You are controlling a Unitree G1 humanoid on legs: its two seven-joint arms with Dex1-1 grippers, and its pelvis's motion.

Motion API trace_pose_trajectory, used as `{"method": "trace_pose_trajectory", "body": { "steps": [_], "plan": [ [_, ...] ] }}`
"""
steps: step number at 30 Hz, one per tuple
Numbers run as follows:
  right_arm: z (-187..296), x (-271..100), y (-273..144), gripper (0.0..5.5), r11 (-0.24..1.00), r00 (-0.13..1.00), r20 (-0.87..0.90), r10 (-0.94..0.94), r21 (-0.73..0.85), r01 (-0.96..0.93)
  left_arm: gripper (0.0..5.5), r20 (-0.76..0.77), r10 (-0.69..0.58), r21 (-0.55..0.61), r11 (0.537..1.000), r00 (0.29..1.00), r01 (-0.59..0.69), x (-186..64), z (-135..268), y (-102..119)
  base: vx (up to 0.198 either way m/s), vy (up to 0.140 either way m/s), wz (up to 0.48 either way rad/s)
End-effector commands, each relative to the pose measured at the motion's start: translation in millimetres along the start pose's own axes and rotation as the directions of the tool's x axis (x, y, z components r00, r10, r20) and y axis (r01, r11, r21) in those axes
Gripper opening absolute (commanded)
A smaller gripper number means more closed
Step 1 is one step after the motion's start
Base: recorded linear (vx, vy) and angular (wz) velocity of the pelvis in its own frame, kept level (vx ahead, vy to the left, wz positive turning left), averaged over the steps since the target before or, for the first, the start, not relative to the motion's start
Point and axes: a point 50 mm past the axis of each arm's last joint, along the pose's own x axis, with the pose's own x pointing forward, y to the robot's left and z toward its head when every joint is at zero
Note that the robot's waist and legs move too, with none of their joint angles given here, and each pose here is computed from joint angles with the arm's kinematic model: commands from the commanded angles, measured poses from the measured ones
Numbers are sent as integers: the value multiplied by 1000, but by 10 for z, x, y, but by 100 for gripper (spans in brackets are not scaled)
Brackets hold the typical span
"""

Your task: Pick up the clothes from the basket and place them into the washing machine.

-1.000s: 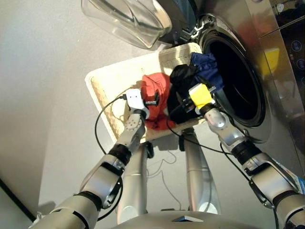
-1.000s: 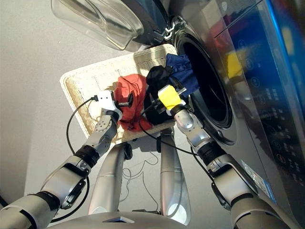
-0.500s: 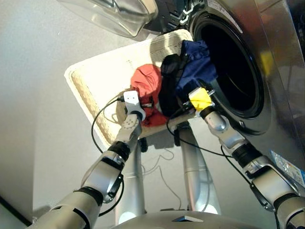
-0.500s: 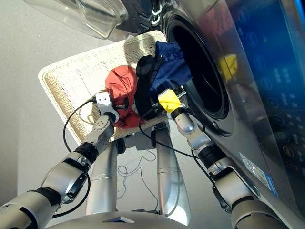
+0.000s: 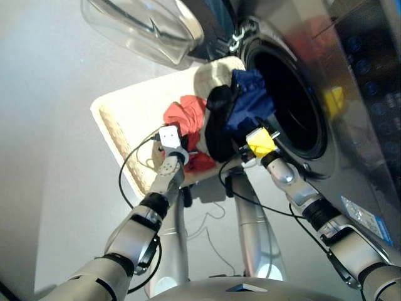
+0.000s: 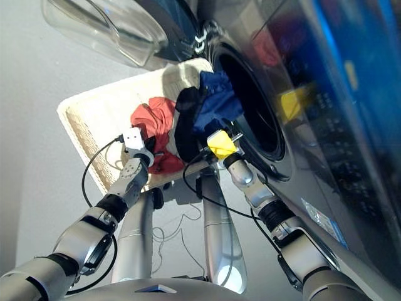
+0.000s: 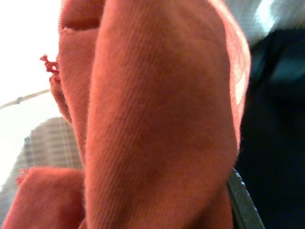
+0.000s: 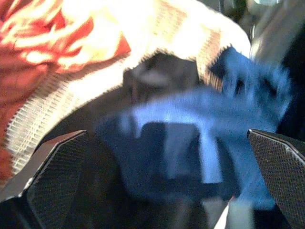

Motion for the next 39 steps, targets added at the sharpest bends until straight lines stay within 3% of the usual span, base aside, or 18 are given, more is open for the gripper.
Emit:
{"method": "trace_pose_trajectory", "body": {
  "steps": [1,7,16,24,33,34,35,39],
  "plan": [
    [34,7,59,550,993,999,28,43,-115,-40,0,117,-95,-43,994,989,101,-9,194,-154,0,0,0],
    [95,3,210,550,956,987,59,152,-262,-132,0,170,-190,-108,972,967,210,-121,249,-311,-30,-11,78],
    [332,103,355,550,891,959,146,243,-425,-161,0,229,-340,-222,894,912,390,-304,338,-632,0,0,0],
    [602,281,161,550,801,956,263,131,-597,54,0,242,-441,-271,825,864,497,-443,392,-832,0,0,0],
    [838,480,150,550,756,939,340,61,-630,179,0,203,-551,-325,742,810,586,-598,314,-983,0,0,0],
    [892,493,144,246,759,933,354,64,-624,185,0,200,-555,-331,737,807,589,-603,311,-989,0,0,0],
    [921,494,140,0,761,929,366,61,-619,195,0,200,-558,-328,736,805,592,-608,314,-989,0,0,0],
    [1023,497,156,0,782,911,409,49,-583,220,0,187,-571,-324,732,799,599,-622,293,-994,0,0,0]
  ]
}}
